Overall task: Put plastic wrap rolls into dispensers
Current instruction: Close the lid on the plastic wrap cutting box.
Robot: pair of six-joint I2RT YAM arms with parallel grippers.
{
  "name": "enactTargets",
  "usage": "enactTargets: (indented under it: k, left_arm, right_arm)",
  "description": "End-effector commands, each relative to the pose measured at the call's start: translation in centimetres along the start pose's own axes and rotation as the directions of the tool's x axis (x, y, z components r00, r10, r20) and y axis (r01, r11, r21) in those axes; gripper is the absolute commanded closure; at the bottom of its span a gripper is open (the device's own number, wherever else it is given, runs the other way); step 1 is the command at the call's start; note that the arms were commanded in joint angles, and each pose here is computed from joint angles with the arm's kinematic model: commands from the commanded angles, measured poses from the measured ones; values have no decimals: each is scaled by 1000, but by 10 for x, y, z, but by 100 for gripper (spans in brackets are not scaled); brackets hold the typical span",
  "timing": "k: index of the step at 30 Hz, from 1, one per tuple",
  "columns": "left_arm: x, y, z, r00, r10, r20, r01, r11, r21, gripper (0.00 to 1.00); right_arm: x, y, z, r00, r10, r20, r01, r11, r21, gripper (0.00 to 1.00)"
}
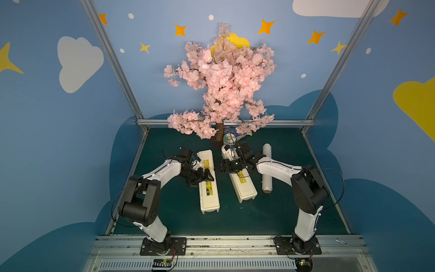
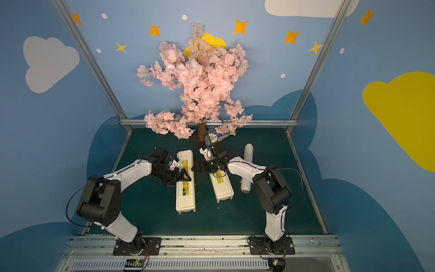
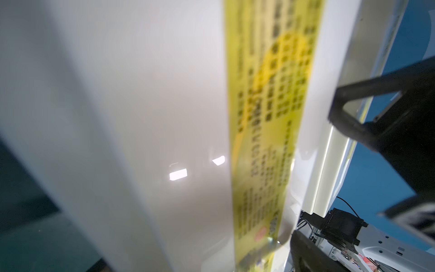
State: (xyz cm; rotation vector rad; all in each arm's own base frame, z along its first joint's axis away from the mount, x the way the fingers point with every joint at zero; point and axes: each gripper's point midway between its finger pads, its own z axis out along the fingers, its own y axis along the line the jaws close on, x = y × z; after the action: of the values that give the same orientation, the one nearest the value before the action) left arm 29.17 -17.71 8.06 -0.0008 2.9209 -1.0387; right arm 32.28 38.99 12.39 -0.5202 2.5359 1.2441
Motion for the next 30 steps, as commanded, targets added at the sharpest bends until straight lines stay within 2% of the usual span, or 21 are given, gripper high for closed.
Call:
enactTargets:
  k: [1,8,15,20,23,27,30]
  left_arm:
    - [-21,-8,-18,994,64,92,-63,998,-9,0]
    - [-70,4,-51,973,3,230,-19,998,66,3]
    - [-108,16,-31,976,-53,213,18,987,161,9]
    - [-110,31,-10,985,-82,154,55,984,172,16]
    - [-108,36,-3,986,-95,140,70,982,176,17]
    - [-112,37,-1,984,-105,140,79,980,183,16]
    - [-111,38,-4,985,-97,141,73,983,165,15]
  right_arm:
    - [-9,9,13,998,-36,-42,34,998,-53,30]
    - [-45,-4,42,999,10,-45,-12,998,-65,31]
    - [-58,-24,65,994,87,-72,-91,994,-54,35]
    - [-59,-33,74,987,129,-98,-137,988,-73,39]
    - [-55,-34,78,982,143,-120,-154,984,-94,41]
    - [-43,-33,88,969,177,-173,-200,971,-131,51]
    - [-33,-28,93,963,176,-206,-207,968,-139,52]
